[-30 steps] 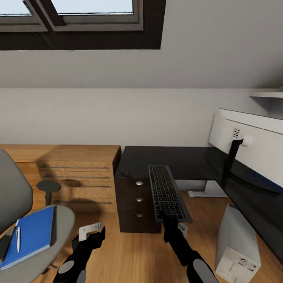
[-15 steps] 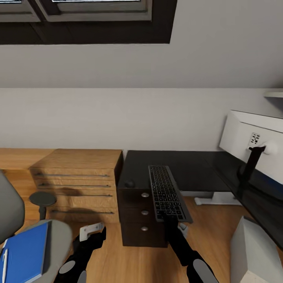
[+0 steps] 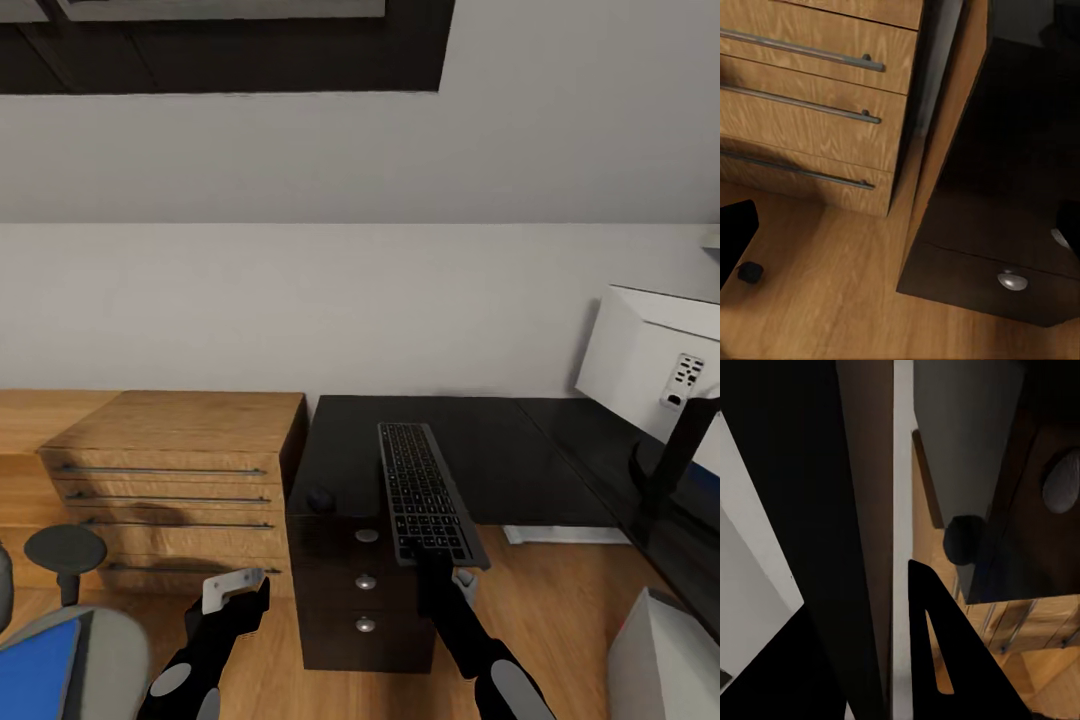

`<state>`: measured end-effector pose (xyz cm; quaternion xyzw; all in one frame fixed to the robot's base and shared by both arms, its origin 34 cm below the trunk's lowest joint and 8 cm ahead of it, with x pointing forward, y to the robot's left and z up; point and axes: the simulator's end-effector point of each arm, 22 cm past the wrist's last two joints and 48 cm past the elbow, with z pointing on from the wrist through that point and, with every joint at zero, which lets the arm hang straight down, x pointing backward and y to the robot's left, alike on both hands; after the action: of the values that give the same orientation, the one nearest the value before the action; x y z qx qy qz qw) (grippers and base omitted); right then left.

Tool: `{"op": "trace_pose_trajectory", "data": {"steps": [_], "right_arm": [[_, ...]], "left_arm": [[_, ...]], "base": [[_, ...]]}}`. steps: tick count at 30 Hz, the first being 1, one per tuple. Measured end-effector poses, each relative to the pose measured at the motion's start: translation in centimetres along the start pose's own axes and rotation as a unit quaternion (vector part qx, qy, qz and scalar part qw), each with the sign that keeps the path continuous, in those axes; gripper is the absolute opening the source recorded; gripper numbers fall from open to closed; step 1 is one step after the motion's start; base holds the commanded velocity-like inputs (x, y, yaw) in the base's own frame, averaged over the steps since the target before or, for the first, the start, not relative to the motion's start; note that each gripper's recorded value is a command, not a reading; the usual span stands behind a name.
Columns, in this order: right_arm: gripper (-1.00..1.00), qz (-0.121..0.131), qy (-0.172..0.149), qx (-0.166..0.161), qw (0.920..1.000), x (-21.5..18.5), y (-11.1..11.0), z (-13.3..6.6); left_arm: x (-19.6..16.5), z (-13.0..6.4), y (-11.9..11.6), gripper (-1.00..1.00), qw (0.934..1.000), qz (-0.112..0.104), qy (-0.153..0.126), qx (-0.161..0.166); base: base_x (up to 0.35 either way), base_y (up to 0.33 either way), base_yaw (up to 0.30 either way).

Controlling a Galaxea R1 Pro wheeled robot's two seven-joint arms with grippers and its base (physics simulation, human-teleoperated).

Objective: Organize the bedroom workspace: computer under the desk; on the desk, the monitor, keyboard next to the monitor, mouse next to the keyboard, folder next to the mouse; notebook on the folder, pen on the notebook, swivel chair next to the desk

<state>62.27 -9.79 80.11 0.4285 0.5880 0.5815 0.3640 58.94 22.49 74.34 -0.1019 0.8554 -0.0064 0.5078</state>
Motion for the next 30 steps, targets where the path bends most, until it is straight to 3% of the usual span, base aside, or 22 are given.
{"op": "trace_pose_trajectory", "data": {"steps": [7,23,30], "right_arm": [[-1.00,0.000,0.002,0.000,1.0000,0.2,0.0,0.0],[-1.00,-0.001,0.005,0.003,1.0000,0.5,-0.3,0.0],[-1.00,-0.002,0.006,0.004,1.0000,0.5,-1.7,0.0]], "left_arm": [[0.1,0.0,0.0,1.00,1.0000,-0.001,0.002,0.000],[-0.9,-0.4,-1.2,1.00,0.9999,-0.002,-0.008,0.012],[0.1,0.0,-1.3,1.00,0.9998,-0.002,-0.011,0.014]], "base": [[0.265,0.110,0.000],[0.058,0.048,0.000],[0.001,0.001,0.000]]}}
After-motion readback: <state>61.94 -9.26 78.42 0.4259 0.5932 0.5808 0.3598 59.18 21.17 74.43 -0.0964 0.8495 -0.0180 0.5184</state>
